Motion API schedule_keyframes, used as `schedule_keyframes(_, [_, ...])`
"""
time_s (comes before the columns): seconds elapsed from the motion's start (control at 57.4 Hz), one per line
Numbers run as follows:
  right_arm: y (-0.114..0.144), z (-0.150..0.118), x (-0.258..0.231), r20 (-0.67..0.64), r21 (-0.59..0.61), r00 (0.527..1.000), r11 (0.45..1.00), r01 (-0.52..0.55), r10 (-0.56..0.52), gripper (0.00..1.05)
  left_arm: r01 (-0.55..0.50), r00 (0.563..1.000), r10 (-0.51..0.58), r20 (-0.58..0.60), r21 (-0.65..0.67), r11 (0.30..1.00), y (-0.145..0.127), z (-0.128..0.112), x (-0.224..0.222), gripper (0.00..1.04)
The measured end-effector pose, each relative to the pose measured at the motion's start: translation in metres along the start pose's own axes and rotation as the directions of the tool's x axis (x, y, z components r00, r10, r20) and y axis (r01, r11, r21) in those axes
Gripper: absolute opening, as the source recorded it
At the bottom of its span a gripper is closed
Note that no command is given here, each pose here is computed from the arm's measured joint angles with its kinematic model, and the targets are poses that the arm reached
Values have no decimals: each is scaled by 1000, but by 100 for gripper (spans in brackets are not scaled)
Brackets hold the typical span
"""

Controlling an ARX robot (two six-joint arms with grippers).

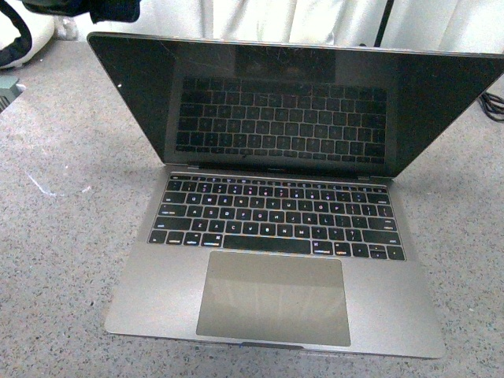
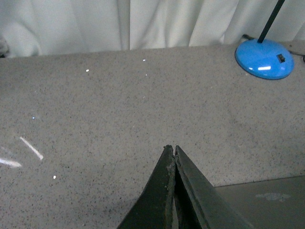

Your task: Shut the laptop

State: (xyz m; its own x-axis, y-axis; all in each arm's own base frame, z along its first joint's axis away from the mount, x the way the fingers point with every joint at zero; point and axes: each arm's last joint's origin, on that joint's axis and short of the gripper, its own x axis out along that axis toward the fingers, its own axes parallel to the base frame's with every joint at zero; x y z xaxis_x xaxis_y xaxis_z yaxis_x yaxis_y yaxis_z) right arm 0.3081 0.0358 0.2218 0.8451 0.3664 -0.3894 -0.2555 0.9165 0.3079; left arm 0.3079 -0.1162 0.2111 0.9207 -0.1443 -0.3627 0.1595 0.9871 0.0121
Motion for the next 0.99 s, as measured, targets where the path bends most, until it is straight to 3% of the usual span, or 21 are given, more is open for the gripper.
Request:
schedule_keyframes(0.366, [4,-55,7,-265,301,950,950,-81,165,1,-28,994,25,-110,-28,999,14,-37,-12,4])
schedule_keyframes(0.435, [1,-81,1,-321,434,927,900,-37,192,1,-73,983,67,-172,-32,997,18,-55,-18,4])
schedule_keyframes(0.522, [-1,-109,-4,-396,516,895,856,33,204,1,-116,958,104,-266,-29,993,26,-84,-21,4])
schedule_keyframes(0.662, [-7,-148,-8,-497,592,840,793,143,220,1,-138,931,115,-347,-41,990,29,-107,-27,4])
schedule_keyframes(0.766, [-7,-164,-13,-538,594,817,781,193,207,1,-145,926,114,-360,-60,988,29,-114,-29,4])
schedule_keyframes(0.836, [-7,-166,-15,-529,577,830,792,197,179,1,-146,931,105,-350,-91,985,31,-115,-30,4])
schedule_keyframes(0.905, [-6,-161,-17,-492,520,865,831,198,102,1,-138,942,92,-324,-121,983,33,-112,-31,4])
schedule_keyframes(0.993, [1,-139,-25,-326,343,944,924,171,-53,1,-127,977,86,-195,-205,971,41,-96,-38,4])
